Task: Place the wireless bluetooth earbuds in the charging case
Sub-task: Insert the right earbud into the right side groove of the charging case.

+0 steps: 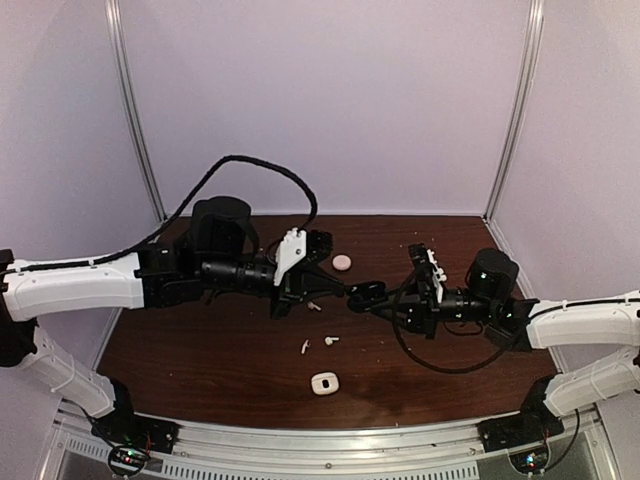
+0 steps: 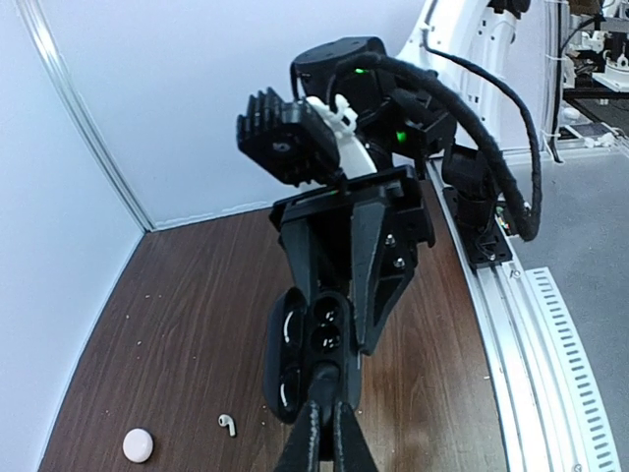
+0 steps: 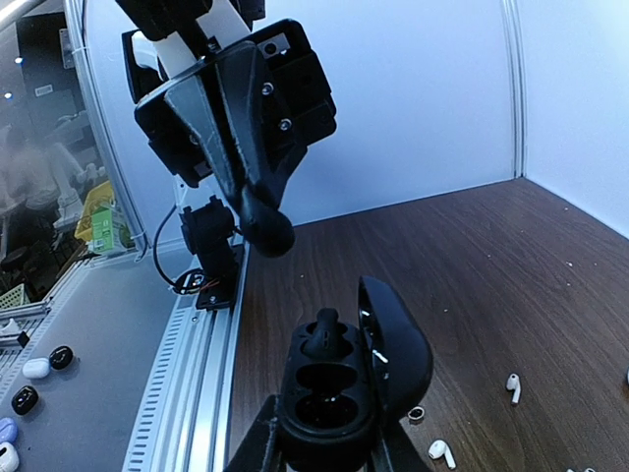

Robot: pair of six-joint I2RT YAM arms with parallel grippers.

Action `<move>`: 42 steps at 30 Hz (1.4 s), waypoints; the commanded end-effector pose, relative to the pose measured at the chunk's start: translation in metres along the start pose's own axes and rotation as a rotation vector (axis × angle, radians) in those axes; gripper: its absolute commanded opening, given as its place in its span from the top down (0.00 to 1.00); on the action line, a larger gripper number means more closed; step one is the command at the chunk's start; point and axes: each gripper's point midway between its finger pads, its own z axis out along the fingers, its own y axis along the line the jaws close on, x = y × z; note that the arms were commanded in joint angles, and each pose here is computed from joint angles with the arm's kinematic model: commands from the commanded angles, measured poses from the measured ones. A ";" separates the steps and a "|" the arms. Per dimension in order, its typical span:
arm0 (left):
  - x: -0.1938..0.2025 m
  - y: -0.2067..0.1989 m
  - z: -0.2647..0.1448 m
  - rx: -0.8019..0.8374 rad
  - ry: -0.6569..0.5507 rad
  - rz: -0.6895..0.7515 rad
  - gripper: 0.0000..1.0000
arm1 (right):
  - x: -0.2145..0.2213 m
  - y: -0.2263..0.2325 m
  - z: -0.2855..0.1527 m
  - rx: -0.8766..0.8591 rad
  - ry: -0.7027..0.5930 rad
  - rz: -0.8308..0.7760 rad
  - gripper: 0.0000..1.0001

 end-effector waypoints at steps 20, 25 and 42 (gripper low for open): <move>0.018 -0.028 0.025 0.081 0.092 0.091 1.00 | 0.007 0.026 0.037 -0.087 0.115 -0.126 1.00; 0.021 -0.030 0.030 0.093 0.110 0.092 1.00 | 0.009 0.027 0.038 -0.088 0.125 -0.132 1.00; 0.039 -0.034 0.042 0.127 0.183 0.067 1.00 | 0.003 0.027 0.034 -0.068 0.108 -0.160 1.00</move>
